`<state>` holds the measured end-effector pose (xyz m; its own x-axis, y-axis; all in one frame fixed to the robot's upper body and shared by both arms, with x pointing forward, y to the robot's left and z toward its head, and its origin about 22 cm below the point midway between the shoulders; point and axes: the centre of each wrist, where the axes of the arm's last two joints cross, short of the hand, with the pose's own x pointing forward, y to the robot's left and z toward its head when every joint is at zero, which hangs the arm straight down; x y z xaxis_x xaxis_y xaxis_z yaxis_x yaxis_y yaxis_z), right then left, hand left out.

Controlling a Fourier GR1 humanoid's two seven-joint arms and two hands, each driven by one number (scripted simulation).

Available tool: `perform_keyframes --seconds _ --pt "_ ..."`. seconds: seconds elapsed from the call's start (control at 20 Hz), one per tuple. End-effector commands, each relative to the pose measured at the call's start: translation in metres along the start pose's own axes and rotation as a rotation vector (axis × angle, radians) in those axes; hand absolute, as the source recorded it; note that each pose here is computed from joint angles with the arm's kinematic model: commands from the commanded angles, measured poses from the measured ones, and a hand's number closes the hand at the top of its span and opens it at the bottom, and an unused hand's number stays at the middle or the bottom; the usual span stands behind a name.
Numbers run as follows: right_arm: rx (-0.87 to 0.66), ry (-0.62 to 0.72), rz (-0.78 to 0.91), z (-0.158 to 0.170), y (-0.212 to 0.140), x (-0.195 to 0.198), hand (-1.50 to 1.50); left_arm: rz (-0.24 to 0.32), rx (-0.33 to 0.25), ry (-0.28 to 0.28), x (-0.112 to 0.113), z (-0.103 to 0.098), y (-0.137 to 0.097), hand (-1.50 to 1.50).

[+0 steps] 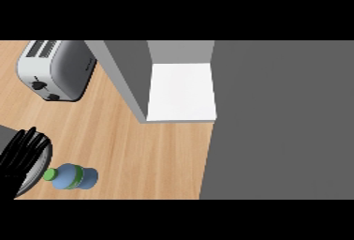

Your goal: Pick up the bottled water, place it into the cabinet and close the cabinet

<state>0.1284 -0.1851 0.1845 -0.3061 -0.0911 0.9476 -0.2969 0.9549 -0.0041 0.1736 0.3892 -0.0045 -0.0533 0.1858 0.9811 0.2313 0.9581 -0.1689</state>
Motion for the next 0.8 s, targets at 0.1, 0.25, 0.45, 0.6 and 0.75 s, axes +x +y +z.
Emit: perform_keyframes --seconds 0.1,0.25,0.45,0.6,0.75 --pt "-0.010 -0.055 0.028 0.028 0.007 0.031 -1.50 -0.005 0.000 0.015 -0.041 0.005 -0.007 -1.50" --pt "-0.009 -0.088 0.028 0.021 -0.003 0.033 -1.50 0.000 0.025 0.025 -0.062 0.005 0.004 -1.50" --pt "-0.003 -0.095 0.030 0.029 -0.005 0.045 -1.50 -0.017 0.039 0.046 -0.072 0.004 0.013 -1.50" --pt "-0.009 -0.069 0.021 0.023 0.002 0.037 -1.50 -0.026 0.043 0.032 -0.083 0.006 0.016 -1.50" --pt "0.029 -0.058 0.029 0.021 0.005 0.035 -1.50 -0.012 0.056 0.074 -0.111 -0.005 0.012 -1.50"
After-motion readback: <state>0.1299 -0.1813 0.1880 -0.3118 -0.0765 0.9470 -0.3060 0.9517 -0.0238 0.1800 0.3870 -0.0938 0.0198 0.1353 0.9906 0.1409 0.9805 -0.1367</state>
